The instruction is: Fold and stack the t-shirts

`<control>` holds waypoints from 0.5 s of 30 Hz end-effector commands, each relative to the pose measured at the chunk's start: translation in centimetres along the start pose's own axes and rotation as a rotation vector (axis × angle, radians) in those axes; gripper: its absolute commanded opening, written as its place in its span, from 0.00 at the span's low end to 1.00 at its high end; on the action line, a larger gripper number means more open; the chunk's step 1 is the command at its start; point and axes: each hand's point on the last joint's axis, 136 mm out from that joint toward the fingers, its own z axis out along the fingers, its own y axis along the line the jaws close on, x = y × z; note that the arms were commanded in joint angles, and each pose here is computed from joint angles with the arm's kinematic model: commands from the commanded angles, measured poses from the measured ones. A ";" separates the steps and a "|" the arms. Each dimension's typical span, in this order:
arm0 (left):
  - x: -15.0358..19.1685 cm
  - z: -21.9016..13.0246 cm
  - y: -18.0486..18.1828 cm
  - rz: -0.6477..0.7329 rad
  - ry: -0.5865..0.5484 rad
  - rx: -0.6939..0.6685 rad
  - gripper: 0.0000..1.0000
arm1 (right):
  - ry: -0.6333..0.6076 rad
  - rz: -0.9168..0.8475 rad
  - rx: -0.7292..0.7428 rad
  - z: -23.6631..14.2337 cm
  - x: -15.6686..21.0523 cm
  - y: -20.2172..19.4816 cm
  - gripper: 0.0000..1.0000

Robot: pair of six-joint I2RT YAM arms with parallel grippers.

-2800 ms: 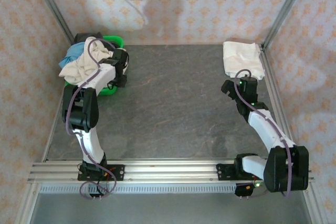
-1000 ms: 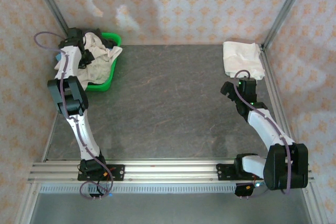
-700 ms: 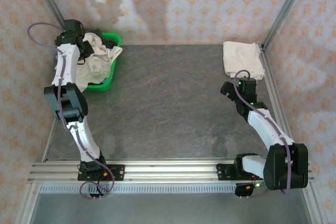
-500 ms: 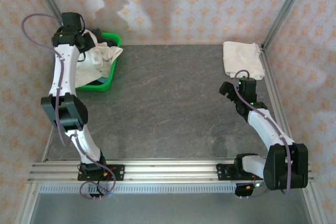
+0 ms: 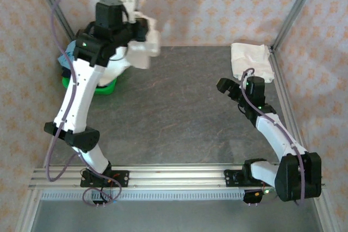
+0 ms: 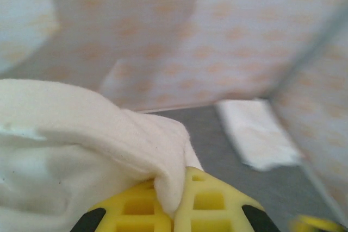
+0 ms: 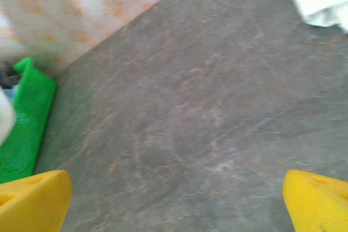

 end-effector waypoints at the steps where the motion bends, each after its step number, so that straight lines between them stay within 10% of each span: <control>1: -3.7 -4.3 -6.1 0.052 -0.130 0.211 0.00 | -0.083 -0.022 -0.129 -2.0 -2.9 4.1 0.99; 5: -4.3 -3.9 -4.8 0.037 -0.166 0.137 0.00 | -0.118 -0.026 -0.124 -3.5 -3.3 4.4 0.99; 12: 2.0 4.7 7.6 -0.210 -0.015 -0.088 0.05 | -0.123 0.005 -0.032 -3.7 -2.6 2.4 0.99; 15: 7.6 7.8 12.7 -0.266 0.086 -0.195 0.69 | -0.078 0.026 0.050 -2.6 -1.4 0.3 0.99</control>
